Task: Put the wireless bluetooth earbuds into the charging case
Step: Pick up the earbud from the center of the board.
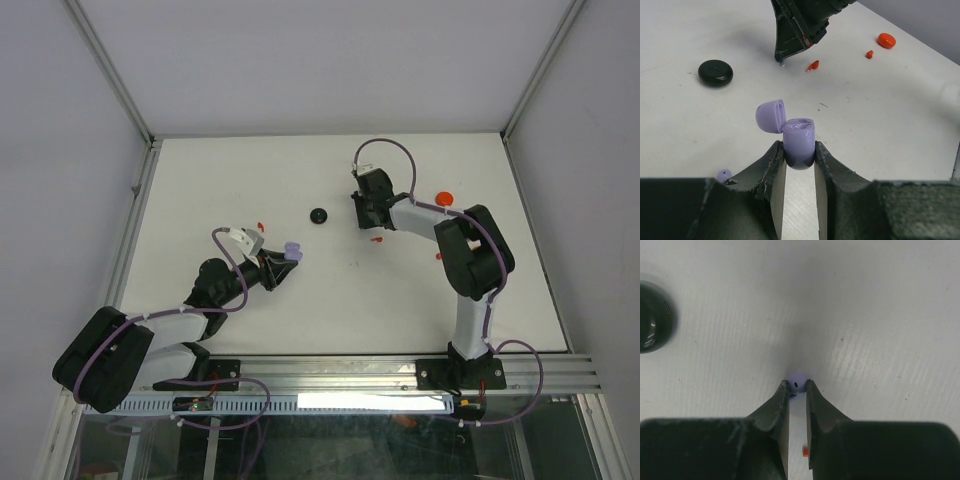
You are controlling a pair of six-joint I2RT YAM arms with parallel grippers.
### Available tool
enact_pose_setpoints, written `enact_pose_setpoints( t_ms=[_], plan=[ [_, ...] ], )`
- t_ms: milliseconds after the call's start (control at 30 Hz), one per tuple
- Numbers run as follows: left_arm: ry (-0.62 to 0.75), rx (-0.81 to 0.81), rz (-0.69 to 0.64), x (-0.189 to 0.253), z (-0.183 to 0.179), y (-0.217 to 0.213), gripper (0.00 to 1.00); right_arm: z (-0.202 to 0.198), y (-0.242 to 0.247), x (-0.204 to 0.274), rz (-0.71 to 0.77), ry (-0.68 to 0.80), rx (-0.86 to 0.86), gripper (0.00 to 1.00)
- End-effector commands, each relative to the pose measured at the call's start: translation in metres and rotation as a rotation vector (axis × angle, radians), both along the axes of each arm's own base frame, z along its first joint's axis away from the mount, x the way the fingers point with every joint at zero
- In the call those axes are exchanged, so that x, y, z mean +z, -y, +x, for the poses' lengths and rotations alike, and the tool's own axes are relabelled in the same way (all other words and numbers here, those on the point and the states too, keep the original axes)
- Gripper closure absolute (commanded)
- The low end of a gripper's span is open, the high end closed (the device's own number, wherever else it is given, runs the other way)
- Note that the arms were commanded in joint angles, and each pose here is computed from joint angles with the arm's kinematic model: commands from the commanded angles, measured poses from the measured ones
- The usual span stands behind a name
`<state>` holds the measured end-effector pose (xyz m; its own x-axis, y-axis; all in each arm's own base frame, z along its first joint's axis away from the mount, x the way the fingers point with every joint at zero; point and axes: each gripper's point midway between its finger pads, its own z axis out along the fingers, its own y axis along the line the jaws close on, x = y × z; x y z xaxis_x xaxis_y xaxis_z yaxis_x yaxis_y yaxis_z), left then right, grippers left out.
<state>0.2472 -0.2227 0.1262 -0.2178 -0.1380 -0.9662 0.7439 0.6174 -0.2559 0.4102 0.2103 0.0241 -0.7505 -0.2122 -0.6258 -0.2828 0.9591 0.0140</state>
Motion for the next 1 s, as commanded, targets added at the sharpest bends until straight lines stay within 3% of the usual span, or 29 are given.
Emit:
enact_pose_setpoints(
  t_ms=[0,400,967],
  plan=[
    [0.098,-0.024,-0.037,0.027,0.005,0.005,1.00,0.001,-0.003,0.010,0.009,0.000,0.008,0.89],
    [0.130,-0.087,-0.074,0.038,-0.007,0.010,1.00,-0.040,-0.020,0.073,0.027,0.116,0.047,0.94],
    [0.349,-0.193,-0.161,0.072,-0.047,0.006,1.00,-0.134,-0.076,0.215,0.076,0.514,0.225,0.93]
  ],
)
